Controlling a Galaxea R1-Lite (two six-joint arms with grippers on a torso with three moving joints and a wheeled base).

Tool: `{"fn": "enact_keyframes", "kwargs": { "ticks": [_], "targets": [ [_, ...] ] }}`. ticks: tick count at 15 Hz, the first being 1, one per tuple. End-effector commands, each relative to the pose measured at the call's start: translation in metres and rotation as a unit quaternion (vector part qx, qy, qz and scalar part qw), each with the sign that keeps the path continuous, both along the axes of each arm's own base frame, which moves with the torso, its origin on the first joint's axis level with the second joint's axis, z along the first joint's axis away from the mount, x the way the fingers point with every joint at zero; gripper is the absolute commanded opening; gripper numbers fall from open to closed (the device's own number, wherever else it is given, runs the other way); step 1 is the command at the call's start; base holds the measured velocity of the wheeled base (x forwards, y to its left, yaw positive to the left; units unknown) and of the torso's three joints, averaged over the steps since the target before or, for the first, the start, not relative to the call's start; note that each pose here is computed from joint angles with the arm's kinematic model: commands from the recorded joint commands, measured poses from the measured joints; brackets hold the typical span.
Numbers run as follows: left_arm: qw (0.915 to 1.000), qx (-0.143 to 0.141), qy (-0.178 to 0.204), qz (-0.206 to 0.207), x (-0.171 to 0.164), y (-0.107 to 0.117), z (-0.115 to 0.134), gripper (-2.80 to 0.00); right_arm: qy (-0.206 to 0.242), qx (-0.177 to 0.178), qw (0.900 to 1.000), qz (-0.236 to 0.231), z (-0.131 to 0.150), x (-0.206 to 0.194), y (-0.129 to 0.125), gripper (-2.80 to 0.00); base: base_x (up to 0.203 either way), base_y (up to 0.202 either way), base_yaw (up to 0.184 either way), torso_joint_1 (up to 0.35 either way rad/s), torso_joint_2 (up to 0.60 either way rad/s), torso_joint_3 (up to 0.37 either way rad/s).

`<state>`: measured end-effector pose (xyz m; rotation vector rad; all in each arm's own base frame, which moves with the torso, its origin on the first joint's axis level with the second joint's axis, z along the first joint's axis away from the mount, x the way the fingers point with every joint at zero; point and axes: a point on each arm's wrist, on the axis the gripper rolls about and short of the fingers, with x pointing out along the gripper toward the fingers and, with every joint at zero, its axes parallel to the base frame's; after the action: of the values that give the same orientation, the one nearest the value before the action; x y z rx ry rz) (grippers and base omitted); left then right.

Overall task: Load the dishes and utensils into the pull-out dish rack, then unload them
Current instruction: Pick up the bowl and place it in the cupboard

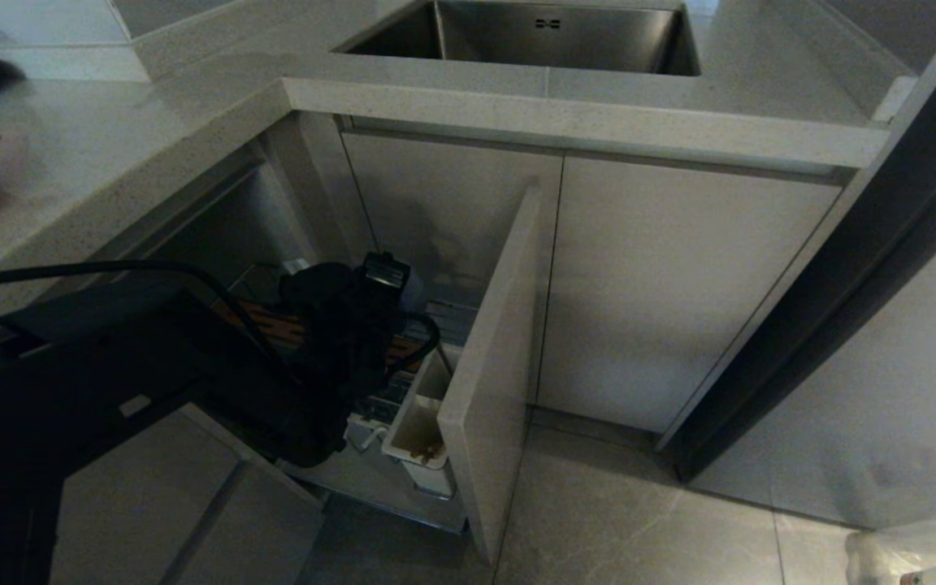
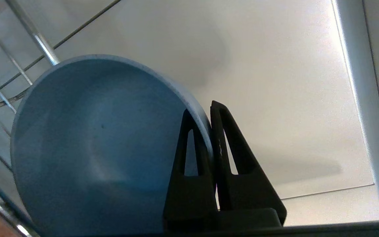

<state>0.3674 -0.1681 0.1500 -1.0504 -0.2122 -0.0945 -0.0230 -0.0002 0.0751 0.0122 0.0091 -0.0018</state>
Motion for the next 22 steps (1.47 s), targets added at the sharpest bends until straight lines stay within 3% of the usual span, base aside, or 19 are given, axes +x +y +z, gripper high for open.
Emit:
{"fn": "enact_keyframes", "kwargs": {
  "ticks": [1,4,5,6,15,22],
  "targets": [
    [1.0000,0.000,0.004,0.001,0.000,-0.001,-0.005,-2.80,0.001,0.000,1.000,0.000,0.000,0.000,0.000,-2.80,0.000,0.000,0.000,0.000,0.00,0.000],
    [1.0000,0.002,0.005,0.002,0.000,-0.001,-0.004,-2.80,0.001,-0.001,1.000,0.000,0.000,0.000,0.000,-2.80,0.000,0.000,0.000,0.000,0.00,0.000],
    [1.0000,0.003,0.005,0.002,0.000,0.000,-0.004,-2.42,0.001,-0.001,1.000,0.000,0.000,0.000,0.000,-2.80,0.000,0.000,0.000,0.000,0.00,0.000],
    [1.0000,0.004,0.004,0.001,-0.001,0.000,-0.003,0.00,0.001,0.000,1.000,0.000,0.000,0.000,0.000,-2.80,0.000,0.000,0.000,0.000,0.00,0.000],
    [0.9999,0.012,0.002,-0.007,-0.023,0.009,0.013,0.00,0.000,0.000,1.000,0.000,0.000,0.000,0.000,-2.80,0.000,0.000,0.000,0.000,0.00,0.000],
    [0.9995,0.015,-0.023,-0.016,-0.058,0.015,0.045,0.00,0.000,0.000,1.000,0.000,0.000,0.000,0.000,-2.80,0.000,0.000,0.000,0.000,0.00,0.000]
  ]
}}
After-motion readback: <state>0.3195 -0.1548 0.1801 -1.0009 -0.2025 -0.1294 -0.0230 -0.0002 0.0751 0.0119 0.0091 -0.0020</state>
